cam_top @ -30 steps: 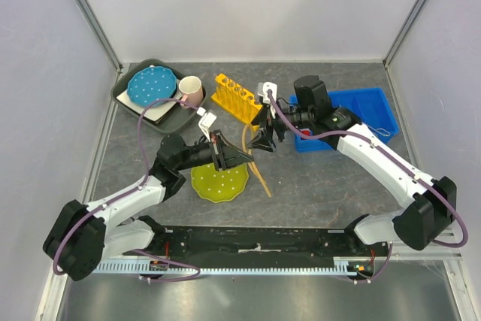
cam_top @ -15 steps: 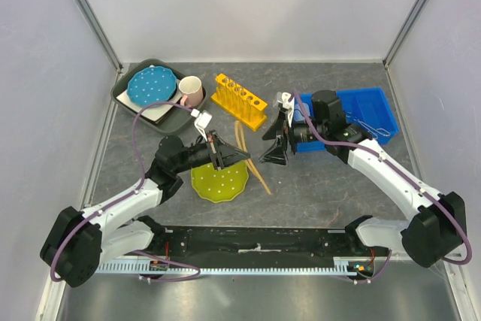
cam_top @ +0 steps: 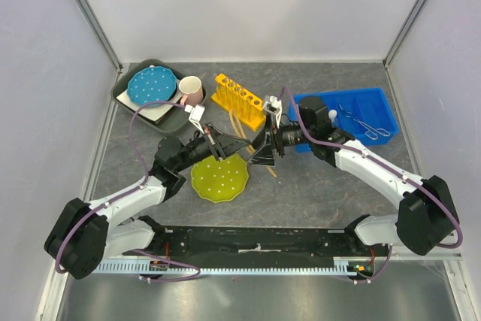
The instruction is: Organize the chemistry lab equipment
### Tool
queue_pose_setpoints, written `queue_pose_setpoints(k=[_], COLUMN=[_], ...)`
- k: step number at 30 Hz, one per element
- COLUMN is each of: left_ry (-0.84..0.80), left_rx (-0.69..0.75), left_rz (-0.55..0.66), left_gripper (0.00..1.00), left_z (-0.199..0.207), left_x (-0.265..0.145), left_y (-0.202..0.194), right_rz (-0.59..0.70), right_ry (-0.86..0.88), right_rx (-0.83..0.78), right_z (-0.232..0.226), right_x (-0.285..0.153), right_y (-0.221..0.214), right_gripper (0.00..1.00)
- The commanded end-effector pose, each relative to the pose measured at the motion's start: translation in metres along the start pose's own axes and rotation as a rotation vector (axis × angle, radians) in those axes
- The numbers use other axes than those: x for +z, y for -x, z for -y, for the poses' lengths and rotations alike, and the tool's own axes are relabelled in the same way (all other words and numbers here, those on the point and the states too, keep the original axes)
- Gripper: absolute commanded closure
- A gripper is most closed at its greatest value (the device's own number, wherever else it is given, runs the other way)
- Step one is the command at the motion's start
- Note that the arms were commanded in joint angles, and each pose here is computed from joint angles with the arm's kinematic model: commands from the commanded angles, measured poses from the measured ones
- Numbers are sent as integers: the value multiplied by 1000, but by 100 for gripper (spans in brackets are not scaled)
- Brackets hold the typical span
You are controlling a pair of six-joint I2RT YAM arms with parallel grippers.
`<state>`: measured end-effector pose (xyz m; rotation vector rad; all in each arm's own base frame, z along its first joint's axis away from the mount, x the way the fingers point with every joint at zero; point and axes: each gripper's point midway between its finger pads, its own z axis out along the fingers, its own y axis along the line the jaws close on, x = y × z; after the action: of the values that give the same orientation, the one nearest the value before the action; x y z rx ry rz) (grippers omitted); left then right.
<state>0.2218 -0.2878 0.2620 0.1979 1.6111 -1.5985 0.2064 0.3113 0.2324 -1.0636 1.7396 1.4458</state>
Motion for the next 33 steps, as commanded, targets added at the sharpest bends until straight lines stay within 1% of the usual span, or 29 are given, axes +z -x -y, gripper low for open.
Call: queue_pose_setpoints(k=[1, 2, 4, 5, 7, 9, 10, 11, 12, 13, 14, 16, 17, 18, 19, 20, 21, 22, 23, 24, 25, 26, 27, 28, 29, 30, 31, 32, 33], left_ry=[-54, -50, -50, -47, -38, -31, -25, -12, 2, 14, 44, 88, 172, 196, 223, 312, 353, 388, 417, 490, 503, 527, 547, 551, 560, 565, 580, 586, 596], left_rx=[1, 1, 2, 2, -3, 2, 4, 4, 13, 25, 38, 77, 89, 134, 171, 229, 277, 343, 463, 463, 510, 579, 590, 637, 649, 659, 654, 675, 672], left_rz=[108, 112, 113, 115, 113, 118, 120, 119, 119, 127, 122, 145, 103, 131, 130, 79, 70, 83, 54, -29, -35, -70, -113, -140, -156, -170, -201, -203, -215], left_gripper=[98, 98, 98, 98, 98, 97, 87, 79, 71, 56, 48, 33, 30, 26, 21, 20, 19, 18, 18, 18, 18, 18, 18, 18, 18, 18, 18, 18, 18], left_z=[15, 14, 14, 13, 11, 10, 9, 9, 7, 7, 5, 3, -14, -9, -5, -20, -19, -12, -14, -27, -22, -27, -32, -34, -36, -39, -46, -47, -52], left_x=[4, 4, 5, 5, 4, 3, 3, 1, 0, -3, -8, -16, -23, -33, -36, -47, -57, -61, -66, -79, -84, -91, -98, -104, -108, -111, -117, -120, -124], left_y=[25, 26, 26, 26, 24, 25, 26, 27, 28, 33, 34, 49, 43, 57, 66, 61, 66, 80, 84, 70, 74, 73, 65, 61, 57, 53, 45, 44, 39], right_rz=[44, 45, 42, 41, 24, 12, 11, 15, -4, -6, -17, -29, -56, -80, -101, -164, -193, -207, -262, -272, -278, -308, -353, -381, -420, -498, -524, -563, -610], right_ry=[36, 34, 32, 30, 20, 5, -5, -17, -43, -77, -114, -189, -235, -271, -313, -406, -447, -490, -565, -603, -651, -717, -799, -855, -923, -1008, -1046, -1101, -1122], right_rx=[-13, -13, -28, -38, -55, -59, -79, -96, -71, -111, -94, -171, -151, -166, -227, -186, -184, -191, -158, -145, -149, -129, -135, -144, -106, -128, -123, -79, -92], right_z=[-5, -4, -3, -3, -1, 1, 3, 6, 11, 17, 24, 37, 43, 50, 57, 72, 78, 86, 98, 104, 110, 117, 125, 129, 133, 139, 144, 143, 146], right_x=[6, 7, 7, 7, 6, 3, 1, -1, -6, -11, -20, -32, -44, -51, -59, -77, -88, -99, -125, -140, -157, -186, -209, -228, -257, -288, -306, -335, -352], right_y=[13, 14, 15, 18, 15, 14, 14, 16, 11, 11, 10, 13, 11, 9, 18, 7, 6, 15, 6, 7, 14, 9, 6, 9, 0, -5, -4, -13, -16], right_gripper=[30, 50, 72, 89, 100, 100, 100, 100, 100, 100, 100, 100, 100, 100, 100, 100, 100, 100, 100, 100, 100, 100, 100, 100, 100, 100, 100, 100, 100])
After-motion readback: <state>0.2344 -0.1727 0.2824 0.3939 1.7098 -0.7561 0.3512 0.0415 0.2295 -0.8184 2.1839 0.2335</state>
